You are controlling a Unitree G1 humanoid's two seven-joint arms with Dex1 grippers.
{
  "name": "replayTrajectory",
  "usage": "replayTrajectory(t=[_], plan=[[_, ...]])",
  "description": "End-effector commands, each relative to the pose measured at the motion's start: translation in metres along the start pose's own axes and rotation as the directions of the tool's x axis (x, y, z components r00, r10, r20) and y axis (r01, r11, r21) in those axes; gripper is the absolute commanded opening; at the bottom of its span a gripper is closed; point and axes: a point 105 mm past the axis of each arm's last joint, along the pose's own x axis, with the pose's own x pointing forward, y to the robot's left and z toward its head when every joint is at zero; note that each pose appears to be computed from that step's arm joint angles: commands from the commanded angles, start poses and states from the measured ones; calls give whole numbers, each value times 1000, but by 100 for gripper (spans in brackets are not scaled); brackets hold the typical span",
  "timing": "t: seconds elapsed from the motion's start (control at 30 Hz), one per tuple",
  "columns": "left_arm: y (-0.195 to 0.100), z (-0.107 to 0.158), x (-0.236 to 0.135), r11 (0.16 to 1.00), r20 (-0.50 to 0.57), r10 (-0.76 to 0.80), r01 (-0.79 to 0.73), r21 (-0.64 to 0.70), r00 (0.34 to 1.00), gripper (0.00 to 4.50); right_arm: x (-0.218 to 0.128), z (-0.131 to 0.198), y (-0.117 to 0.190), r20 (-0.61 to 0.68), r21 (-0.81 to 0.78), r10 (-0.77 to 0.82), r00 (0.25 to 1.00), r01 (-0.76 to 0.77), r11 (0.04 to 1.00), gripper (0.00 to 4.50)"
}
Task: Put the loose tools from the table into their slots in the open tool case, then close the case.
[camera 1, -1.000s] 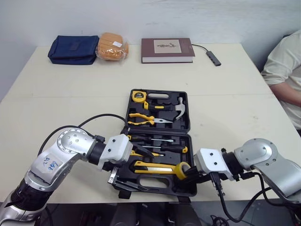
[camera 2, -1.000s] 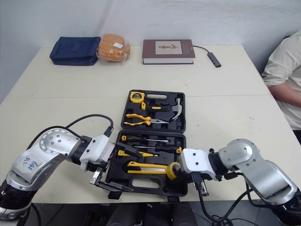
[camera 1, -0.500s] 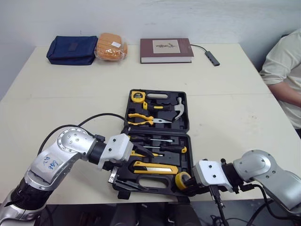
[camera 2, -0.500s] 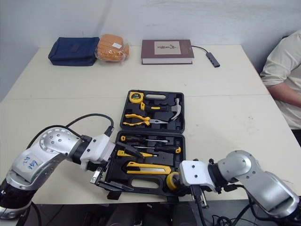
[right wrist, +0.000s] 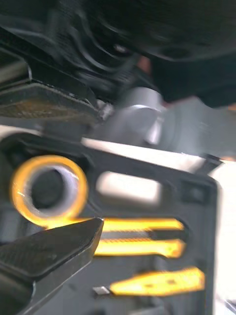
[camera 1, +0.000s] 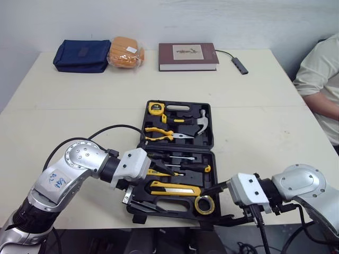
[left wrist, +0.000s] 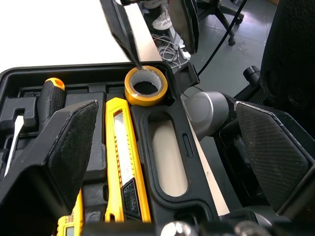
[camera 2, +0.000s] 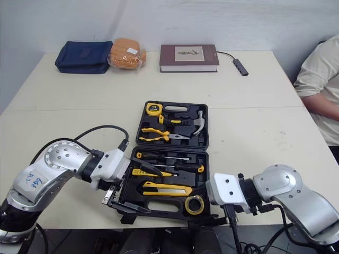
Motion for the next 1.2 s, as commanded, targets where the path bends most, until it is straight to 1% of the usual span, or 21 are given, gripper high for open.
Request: replayTrajectory(t=[0.03, 0.07, 0.1, 0.13, 0.27, 0.53, 0.67, 0.77, 0.83, 0.97, 1.07, 1.2], plan=[[-1, 4, 2, 1000, 24, -3, 2, 18, 1000, 450, 7, -5, -2, 72, -62, -17, 997, 22, 998, 140], [0, 4, 3, 1000, 28, -1, 0, 15, 1000, 450, 12, -10, 0, 86, -66, -7, 996, 13, 998, 87], [0, 3, 3, 1000, 30, 1, -1, 14, 1000, 450, 15, -13, 1, 96, -67, 1, 995, 5, 998, 24], [0, 3, 3, 1000, 32, 0, -1, 14, 999, 450, 19, -16, 2, 106, -62, 6, 994, 1, 998, 5], [1, 5, 2, 1000, 39, 0, -1, 11, 999, 450, 23, -31, -1, 109, -13, -19, 994, 21, 1000, 5], [4, 2, -2, 1000, 23, 16, -16, 15, 1000, 450, 20, -58, -4, 80, 75, -51, 996, 45, 996, 5], [4, 2, -3, 1000, 21, 17, -17, 16, 1000, 450, 16, -76, -8, 36, 128, -84, 996, 79, 989, 5], [6, 2, -2, 1000, 20, 21, -21, 22, 1000, 450, 22, -89, -1, 12, 192, -61, 998, 57, 980, 5], [7, 3, -1, 999, 22, 23, -23, 28, 1000, 450, 19, -94, -1, 16, 220, -89, 996, 83, 972, 5], [8, 3, -1, 999, 25, 26, -27, 29, 999, 450, 8, -99, 8, -13, 163, -86, 996, 87, 983, 5], [9, 2, -2, 999, 25, 31, -31, 28, 999, 450, 10, -97, 13, -19, 126, -70, 997, 72, 989, 5], [11, 2, 0, 999, 30, 35, -36, 29, 999, 450, 14, -100, 10, -13, 140, -91, 996, 92, 986, 5]])
